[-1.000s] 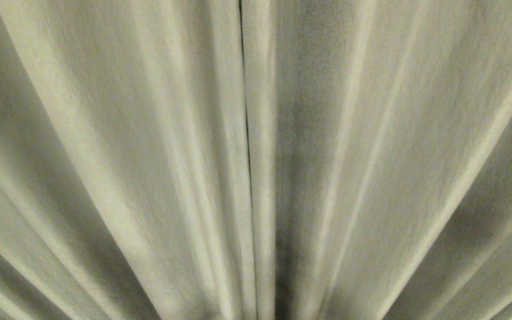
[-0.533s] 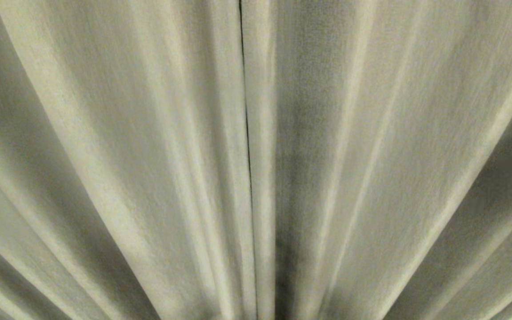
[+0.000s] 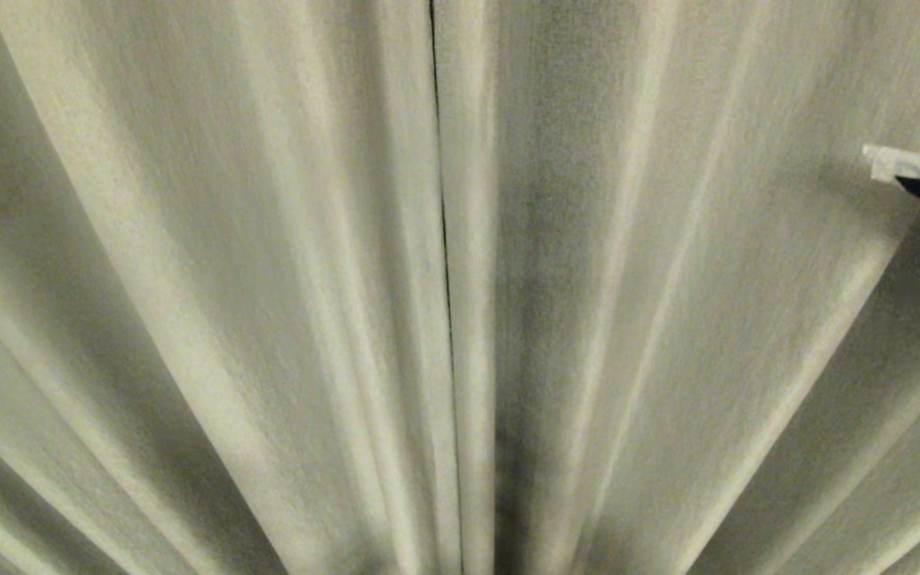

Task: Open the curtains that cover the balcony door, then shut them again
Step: Pull the outer curtains open on both sides

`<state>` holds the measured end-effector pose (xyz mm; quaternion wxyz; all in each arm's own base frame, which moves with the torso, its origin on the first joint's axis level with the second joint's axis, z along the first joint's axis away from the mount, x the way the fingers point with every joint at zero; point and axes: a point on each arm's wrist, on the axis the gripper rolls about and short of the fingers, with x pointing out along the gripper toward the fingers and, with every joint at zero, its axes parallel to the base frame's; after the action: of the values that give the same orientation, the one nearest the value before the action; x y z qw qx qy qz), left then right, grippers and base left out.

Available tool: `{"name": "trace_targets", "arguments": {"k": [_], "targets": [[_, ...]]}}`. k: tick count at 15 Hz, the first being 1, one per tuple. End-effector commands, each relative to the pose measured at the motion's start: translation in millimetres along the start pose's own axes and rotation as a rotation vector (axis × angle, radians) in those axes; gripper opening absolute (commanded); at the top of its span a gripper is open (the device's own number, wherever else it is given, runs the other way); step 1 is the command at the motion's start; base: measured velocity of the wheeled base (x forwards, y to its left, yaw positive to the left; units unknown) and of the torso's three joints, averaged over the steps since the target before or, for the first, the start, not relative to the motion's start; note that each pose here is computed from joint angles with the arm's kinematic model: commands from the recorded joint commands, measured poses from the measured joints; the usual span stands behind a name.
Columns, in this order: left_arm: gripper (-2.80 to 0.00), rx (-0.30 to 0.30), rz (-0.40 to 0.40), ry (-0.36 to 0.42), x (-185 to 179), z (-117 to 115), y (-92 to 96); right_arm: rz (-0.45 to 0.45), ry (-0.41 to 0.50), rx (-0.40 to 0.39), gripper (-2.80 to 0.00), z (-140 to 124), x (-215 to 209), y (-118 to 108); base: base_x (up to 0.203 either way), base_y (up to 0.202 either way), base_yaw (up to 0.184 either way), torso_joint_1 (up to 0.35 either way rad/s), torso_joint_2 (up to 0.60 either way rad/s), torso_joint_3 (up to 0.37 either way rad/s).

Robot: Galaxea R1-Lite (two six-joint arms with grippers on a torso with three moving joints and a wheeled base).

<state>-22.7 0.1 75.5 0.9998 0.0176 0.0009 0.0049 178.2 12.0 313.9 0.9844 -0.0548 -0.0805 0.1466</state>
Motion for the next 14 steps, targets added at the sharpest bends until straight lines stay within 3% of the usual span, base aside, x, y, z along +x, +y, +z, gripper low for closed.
{"name": "trace_targets", "arguments": {"k": [1,4,7,8,14], "targets": [[0.0,0.0,-0.001,0.0,0,0,0.0,-0.016,0.033,0.002,0.0,-16,56,-14,0.0,0.0,0.0,0.0,0.0,0.0],[0.0,0.0,0.001,0.0,0,0,0.0,-0.111,-0.014,-0.052,0.0,-16,107,-31,0.0,0.0,0.0,0.0,0.0,0.0],[0.0,0.0,0.0,0.0,0,0,0.0,-0.145,-0.026,-0.085,0.0,-21,137,-39,0.0,0.0,0.0,0.0,0.0,0.0],[0.0,0.0,0.0,0.0,0,0,0.0,-0.15,-0.039,-0.09,-2.8,-19,143,-41,0.0,0.0,0.0,0.0,0.0,0.0],[0.0,0.0,0.001,0.0,0,0,0.0,-0.217,-0.091,-0.097,-2.8,-3,146,-50,0.0,0.0,0.0,0.0,0.0,0.0]]}}
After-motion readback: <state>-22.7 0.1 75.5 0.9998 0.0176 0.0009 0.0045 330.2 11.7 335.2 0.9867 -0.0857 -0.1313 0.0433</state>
